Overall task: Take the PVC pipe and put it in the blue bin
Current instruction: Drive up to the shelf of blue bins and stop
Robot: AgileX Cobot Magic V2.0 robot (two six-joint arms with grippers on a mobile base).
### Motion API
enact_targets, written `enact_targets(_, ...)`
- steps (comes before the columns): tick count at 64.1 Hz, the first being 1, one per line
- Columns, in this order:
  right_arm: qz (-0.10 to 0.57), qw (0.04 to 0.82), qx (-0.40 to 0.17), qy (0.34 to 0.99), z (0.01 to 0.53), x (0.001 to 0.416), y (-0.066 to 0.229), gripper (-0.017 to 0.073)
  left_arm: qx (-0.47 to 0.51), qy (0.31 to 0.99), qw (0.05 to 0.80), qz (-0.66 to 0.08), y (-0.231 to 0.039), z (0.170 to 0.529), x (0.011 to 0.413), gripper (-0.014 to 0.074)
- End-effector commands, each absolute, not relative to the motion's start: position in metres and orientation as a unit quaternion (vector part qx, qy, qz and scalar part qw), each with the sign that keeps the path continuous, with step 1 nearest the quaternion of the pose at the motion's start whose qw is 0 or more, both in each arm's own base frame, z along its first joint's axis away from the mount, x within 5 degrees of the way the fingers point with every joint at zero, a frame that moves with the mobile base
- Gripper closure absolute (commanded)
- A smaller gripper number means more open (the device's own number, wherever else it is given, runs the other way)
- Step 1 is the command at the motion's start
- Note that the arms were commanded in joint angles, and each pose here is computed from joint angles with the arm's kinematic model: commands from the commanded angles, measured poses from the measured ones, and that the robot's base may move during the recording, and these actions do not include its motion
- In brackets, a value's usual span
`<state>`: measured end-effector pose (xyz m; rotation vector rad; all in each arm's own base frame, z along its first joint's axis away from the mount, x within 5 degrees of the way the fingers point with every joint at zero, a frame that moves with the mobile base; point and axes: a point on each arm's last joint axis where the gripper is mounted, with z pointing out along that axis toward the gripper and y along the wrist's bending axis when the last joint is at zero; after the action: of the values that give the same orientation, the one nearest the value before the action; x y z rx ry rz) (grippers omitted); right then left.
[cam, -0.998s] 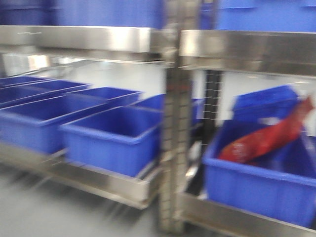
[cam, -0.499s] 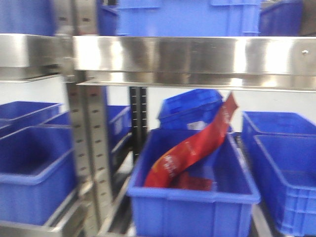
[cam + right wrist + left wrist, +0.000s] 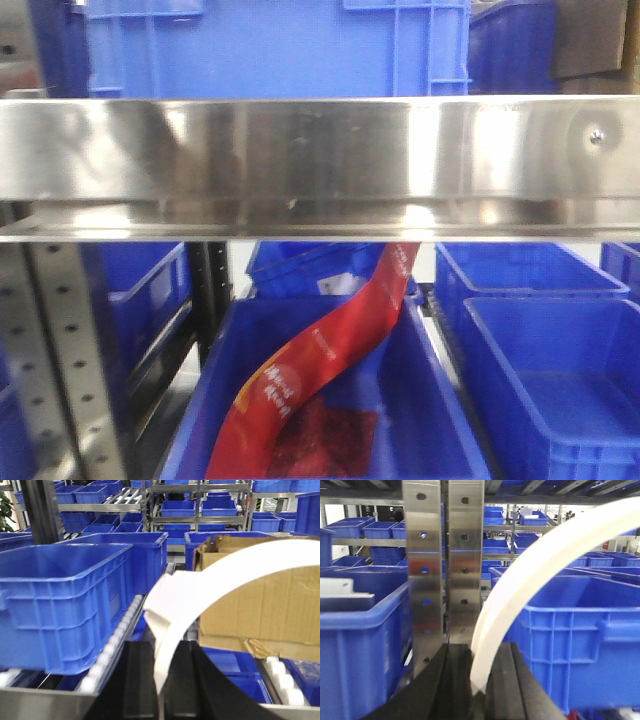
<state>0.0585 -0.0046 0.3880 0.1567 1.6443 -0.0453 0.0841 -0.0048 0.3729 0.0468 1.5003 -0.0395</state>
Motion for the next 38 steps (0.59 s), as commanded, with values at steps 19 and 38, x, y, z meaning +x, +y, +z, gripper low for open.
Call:
enact_targets(19,-0.023,0.689,0.070,0.721,0.3908,0.0584,-0.0051,0.0721,0.021,0.670,0.742,-0.022,-0.0051,0.3770,0.0825,0.0704)
enact_targets(38,-0.023,0.689,0.070,0.721,0.3908,0.0584,-0.0051,0.0721,0.021,0.670,0.742,-0.022,-0.0051,0.3770,0.0825,0.0704)
